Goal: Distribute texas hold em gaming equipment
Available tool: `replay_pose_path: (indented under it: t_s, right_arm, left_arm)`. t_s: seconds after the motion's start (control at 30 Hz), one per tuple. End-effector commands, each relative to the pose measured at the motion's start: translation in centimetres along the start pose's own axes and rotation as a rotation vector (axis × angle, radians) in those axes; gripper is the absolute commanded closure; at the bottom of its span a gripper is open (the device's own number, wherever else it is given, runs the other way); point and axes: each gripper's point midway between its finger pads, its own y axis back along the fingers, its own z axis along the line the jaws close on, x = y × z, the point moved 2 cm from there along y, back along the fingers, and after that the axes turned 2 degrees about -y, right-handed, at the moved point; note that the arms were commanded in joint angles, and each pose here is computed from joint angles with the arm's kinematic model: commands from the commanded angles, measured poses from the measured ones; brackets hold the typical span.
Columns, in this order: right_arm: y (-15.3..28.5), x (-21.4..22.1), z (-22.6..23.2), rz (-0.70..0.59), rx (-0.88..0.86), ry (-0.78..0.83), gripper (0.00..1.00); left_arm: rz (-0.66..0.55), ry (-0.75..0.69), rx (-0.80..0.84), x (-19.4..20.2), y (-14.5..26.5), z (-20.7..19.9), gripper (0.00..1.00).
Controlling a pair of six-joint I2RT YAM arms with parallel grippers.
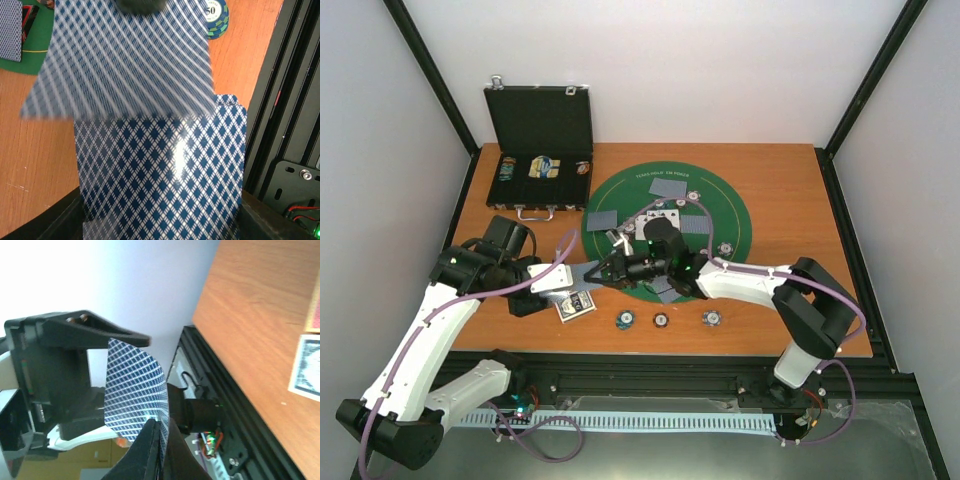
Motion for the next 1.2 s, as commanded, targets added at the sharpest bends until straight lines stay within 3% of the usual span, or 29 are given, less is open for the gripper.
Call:
replay_pose_path:
  t_s: [0.0, 0.17, 0.3, 0.53, 0.87, 1.17]
  right_arm:
    - [2.8, -1.0, -1.2, -0.062, 0.063, -0.016, 0.97]
    - [8.8, -4.1, -2.8, -0.163, 0.155, -0.019, 0.97]
    - [17.4, -8.6, -5.4, -0.325, 0.291, -0.041, 0.97]
    - [27.1, -14.1, -12.3, -0.477, 0.495, -0.165, 0.97]
    - [28.4, -17.6, -20.1, -0.457, 0.560, -0.300, 0.97]
    - [29.1, -16.4, -24.5, -0.403, 0.720, -0.368, 0.94]
  left_arm:
    - [-0.015, -0.015, -0.024, -0.1, -0.1, 0.2, 0.84]
    - [0.093, -0.013, -0.046, 1.8, -2.2, 0.9, 0.84]
    - [0.158, -0.021, -0.065, 3.6, -4.1, 1.1, 0.84]
    - [0.158, 0.089, -0.042, 5.4, -5.9, 3.0, 0.84]
    - [0.212, 0.167, -0.025, 10.6, -9.5, 4.3, 0.86]
    - [0.195, 0.190, 0.009, 12.4, -12.0, 4.5, 0.86]
